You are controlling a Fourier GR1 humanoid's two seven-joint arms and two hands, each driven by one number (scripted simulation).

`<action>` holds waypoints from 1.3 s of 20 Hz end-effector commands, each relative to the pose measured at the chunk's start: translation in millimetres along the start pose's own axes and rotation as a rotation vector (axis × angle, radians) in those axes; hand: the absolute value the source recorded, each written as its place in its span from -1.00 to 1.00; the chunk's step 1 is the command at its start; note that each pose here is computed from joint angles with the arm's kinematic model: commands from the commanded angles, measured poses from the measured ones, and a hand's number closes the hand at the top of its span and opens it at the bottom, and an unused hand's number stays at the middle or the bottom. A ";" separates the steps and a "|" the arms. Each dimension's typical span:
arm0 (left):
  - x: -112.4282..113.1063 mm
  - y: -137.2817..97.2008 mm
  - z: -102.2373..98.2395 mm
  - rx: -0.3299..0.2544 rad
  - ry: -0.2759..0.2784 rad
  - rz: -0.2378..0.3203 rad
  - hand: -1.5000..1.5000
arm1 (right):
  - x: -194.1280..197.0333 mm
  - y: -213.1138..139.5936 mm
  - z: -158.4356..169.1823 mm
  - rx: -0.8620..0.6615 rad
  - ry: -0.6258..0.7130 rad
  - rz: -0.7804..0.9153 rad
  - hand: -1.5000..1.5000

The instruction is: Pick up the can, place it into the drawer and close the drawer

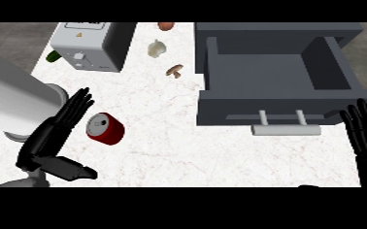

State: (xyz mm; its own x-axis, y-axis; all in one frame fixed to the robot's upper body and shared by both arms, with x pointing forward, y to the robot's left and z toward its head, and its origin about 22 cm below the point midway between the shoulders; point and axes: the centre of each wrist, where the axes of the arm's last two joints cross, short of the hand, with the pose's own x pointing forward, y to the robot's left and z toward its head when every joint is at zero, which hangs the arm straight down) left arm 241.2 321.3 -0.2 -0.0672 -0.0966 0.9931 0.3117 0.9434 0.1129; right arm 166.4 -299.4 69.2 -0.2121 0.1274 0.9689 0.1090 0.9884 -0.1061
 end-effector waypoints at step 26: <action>-86.1 42.4 10.8 0.018 0.075 0.018 -1.00 | 5.8 -4.6 4.5 -0.020 -0.026 -0.013 -1.00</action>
State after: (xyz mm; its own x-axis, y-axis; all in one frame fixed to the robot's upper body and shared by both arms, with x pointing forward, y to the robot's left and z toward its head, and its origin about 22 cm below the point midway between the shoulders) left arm 254.1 360.9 -84.1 0.0077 -0.1018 0.9948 0.2905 0.9521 0.0952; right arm 165.5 -296.9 79.3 -0.2267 0.1310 0.9651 0.1171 0.9874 -0.1066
